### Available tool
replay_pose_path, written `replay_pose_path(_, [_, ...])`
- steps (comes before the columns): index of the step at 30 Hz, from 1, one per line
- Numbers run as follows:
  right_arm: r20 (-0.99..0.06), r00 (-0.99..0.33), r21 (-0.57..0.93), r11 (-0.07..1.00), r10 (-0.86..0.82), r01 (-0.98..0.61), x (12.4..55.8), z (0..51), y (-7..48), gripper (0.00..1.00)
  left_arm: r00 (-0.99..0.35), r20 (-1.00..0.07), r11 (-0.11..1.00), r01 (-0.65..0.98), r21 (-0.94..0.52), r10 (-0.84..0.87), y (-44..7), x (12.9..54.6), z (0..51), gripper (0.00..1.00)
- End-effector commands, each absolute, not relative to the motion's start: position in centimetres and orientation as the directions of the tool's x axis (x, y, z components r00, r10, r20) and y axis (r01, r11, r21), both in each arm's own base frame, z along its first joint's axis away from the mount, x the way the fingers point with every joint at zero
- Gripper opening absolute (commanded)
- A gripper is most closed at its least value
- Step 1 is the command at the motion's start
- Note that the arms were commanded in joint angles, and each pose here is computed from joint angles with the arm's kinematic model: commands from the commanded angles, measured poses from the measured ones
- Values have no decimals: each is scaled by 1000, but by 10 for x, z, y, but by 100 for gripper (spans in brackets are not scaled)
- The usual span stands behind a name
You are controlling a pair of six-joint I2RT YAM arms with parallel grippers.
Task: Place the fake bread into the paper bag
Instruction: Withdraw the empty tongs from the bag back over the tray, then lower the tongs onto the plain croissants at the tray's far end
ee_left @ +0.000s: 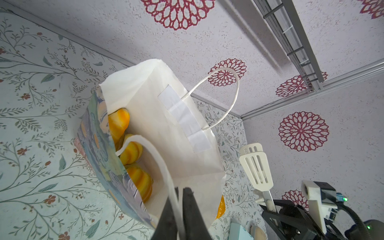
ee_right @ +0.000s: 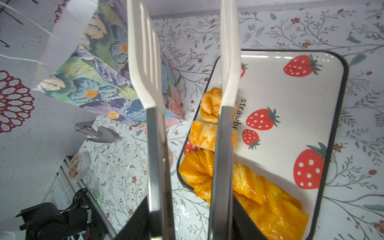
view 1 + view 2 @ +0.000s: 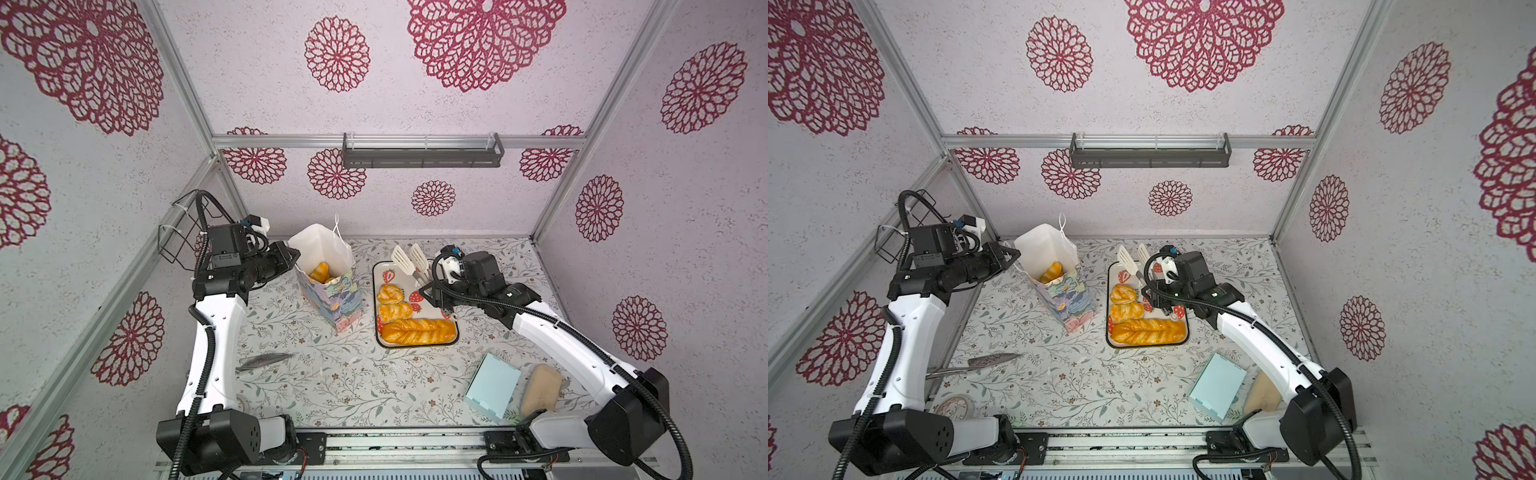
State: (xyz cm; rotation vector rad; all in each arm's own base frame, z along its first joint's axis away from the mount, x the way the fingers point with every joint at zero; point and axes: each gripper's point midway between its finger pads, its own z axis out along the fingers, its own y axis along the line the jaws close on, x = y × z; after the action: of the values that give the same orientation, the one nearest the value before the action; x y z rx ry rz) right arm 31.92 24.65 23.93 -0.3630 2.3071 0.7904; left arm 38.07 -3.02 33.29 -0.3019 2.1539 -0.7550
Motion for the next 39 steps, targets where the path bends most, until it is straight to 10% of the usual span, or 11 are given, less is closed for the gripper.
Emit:
replay_pose_path(1, [-683, -730, 447, 788, -4, -423, 325, 245, 237, 48, -636, -632, 797, 45, -602, -442, -31, 384, 338, 11])
replay_pose_path(39, [-485, -874, 577, 753, 6, -315, 335, 133, 251, 48, -642, -617, 806, -3, -591, -455, -29, 386, 324, 0])
